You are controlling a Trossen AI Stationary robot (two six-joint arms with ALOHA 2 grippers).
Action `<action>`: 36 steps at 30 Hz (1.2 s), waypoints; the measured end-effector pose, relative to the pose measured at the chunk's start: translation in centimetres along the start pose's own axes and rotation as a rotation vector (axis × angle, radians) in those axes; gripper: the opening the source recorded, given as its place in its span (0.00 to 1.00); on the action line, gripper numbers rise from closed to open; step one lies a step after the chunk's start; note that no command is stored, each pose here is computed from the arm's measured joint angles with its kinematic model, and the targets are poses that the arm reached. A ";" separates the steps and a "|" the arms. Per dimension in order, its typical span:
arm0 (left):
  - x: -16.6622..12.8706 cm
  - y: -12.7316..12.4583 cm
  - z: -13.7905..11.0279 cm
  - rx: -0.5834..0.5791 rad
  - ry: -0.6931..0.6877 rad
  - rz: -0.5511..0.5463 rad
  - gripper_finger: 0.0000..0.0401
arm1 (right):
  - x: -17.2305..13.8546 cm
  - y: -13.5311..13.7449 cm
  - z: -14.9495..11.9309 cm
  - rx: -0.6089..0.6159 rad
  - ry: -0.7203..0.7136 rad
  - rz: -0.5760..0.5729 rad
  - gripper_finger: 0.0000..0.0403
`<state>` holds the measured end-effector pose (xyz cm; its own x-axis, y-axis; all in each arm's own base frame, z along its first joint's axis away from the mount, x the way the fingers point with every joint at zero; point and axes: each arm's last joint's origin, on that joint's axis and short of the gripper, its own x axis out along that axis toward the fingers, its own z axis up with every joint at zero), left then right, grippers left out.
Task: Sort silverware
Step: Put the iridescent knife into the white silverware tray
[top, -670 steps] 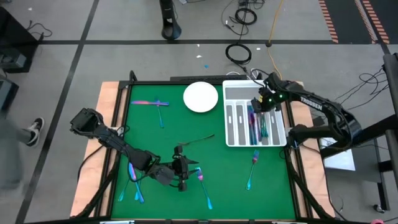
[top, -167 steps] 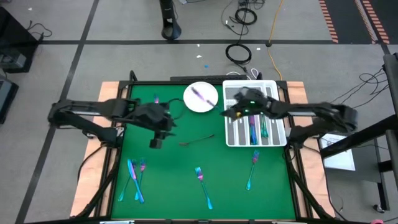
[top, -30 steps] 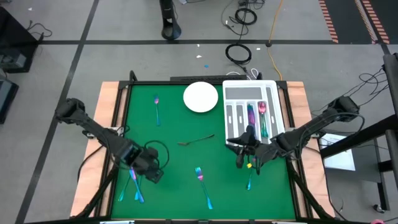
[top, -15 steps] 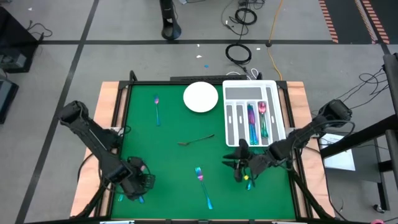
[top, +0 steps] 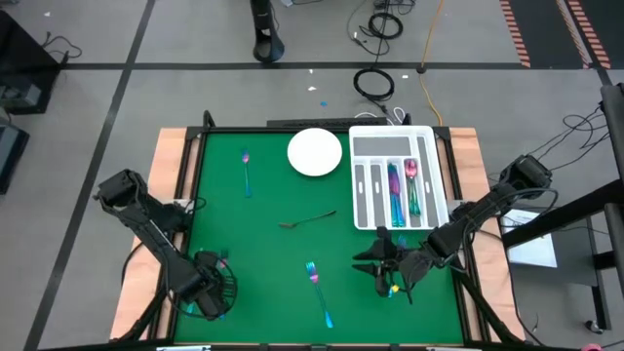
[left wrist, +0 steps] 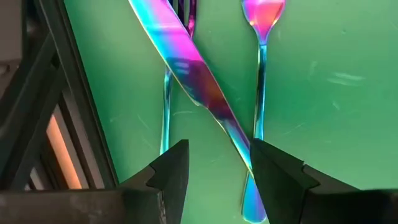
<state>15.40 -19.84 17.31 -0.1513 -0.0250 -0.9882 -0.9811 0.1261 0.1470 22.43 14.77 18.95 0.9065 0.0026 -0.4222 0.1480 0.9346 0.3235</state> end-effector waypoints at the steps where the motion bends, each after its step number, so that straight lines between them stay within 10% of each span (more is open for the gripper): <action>1: 0.0 0.0 0.0 -0.004 0.001 -0.002 0.43 | 0.0 0.1 0.0 0.002 -0.003 0.005 0.25; 36: 4.0 -0.5 0.4 -0.031 -0.047 0.069 0.43 | 0.0 0.3 0.2 0.010 -0.026 0.018 0.25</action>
<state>15.30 -19.59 13.24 -0.2132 0.0291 -0.9766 -0.9719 0.0955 0.2150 22.52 14.92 19.25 0.9192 0.0102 -0.3937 0.1351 0.9309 0.3394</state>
